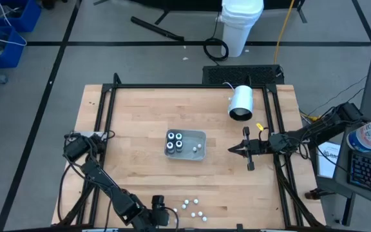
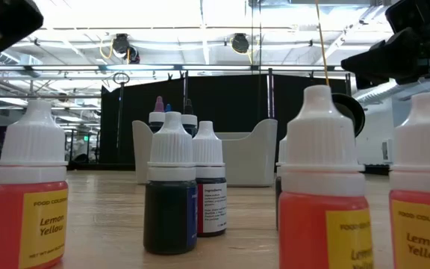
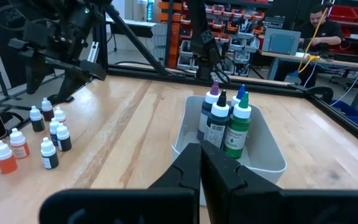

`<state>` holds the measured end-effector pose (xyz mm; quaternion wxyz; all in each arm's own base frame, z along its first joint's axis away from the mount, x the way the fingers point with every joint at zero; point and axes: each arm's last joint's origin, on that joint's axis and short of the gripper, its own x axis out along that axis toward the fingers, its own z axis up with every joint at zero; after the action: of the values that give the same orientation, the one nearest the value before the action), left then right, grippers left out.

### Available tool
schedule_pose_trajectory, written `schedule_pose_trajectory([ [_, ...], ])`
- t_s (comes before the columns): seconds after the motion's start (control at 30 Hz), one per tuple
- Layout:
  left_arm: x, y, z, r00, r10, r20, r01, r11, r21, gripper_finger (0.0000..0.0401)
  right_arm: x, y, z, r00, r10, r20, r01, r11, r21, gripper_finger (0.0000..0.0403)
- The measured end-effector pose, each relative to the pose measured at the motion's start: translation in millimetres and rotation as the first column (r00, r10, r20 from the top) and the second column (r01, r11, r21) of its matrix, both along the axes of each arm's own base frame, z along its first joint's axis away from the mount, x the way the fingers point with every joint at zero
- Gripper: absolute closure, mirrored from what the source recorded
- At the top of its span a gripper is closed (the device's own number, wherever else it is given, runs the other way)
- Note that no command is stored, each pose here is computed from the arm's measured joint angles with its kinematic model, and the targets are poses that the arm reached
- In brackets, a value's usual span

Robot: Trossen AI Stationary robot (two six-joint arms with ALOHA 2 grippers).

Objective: Pick & Place food coloring
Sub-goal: Put the red food coloring bottle into the gray bin

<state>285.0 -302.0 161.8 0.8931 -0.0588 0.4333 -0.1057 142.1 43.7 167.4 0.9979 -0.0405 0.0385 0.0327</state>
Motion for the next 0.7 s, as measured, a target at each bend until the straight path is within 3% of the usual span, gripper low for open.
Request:
schedule_pose_trajectory([
  [0.7,-1,-3,-13,1.0,-0.012,-0.02,0.013,1.0,0.018,0.0105,0,0,1,1.0,0.001,0.01,-0.001,1.0,-0.006,0.0403],
])
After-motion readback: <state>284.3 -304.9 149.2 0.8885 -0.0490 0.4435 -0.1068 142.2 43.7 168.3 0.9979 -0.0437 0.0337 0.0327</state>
